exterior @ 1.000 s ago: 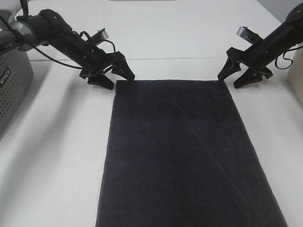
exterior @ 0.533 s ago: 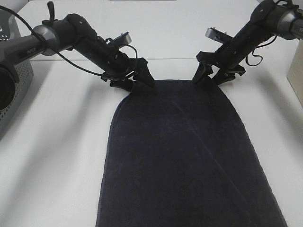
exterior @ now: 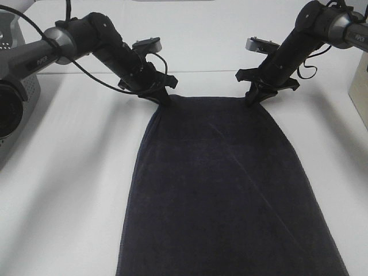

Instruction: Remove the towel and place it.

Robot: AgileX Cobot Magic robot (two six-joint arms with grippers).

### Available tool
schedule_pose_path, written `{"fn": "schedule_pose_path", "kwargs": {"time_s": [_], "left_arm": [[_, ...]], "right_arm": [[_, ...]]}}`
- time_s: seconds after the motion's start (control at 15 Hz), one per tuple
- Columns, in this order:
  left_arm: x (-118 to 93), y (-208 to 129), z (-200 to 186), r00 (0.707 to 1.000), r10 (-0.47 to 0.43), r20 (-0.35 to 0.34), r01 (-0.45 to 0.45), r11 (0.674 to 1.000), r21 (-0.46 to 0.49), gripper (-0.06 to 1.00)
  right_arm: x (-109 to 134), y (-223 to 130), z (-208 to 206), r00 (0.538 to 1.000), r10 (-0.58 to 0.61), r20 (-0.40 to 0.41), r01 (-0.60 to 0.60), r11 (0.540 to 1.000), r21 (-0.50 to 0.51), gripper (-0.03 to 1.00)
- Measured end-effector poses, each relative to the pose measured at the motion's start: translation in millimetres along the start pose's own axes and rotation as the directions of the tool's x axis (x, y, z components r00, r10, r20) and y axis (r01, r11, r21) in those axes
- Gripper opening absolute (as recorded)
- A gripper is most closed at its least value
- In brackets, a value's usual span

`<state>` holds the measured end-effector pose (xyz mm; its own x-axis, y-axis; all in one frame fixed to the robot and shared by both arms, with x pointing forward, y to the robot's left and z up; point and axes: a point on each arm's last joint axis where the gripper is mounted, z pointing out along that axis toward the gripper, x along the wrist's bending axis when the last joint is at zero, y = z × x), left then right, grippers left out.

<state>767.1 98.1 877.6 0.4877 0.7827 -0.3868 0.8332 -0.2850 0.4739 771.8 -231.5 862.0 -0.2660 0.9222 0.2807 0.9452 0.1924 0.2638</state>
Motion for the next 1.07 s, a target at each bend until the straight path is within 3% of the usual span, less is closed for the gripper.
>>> {"fn": "schedule_pose_path", "kwargs": {"time_s": [0.4, 0.6, 1.07], "left_arm": [[-7, 30, -32, 0.985, 0.148, -0.091, -0.158, 0.981, -0.114, 0.01], [-4, 40, -38, 0.967, 0.192, -0.168, -0.222, 0.957, -0.189, 0.01], [3, 61, -44, 0.915, 0.245, -0.32, -0.36, 0.854, -0.375, 0.01]], "right_arm": [[1, 17, -18, 0.996, -0.038, 0.079, 0.048, 0.991, -0.124, 0.01], [8, 43, -44, 0.996, -0.042, 0.081, 0.065, 0.946, -0.318, 0.01], [7, 64, -57, 0.987, -0.067, 0.143, 0.133, 0.839, -0.527, 0.01]]}}
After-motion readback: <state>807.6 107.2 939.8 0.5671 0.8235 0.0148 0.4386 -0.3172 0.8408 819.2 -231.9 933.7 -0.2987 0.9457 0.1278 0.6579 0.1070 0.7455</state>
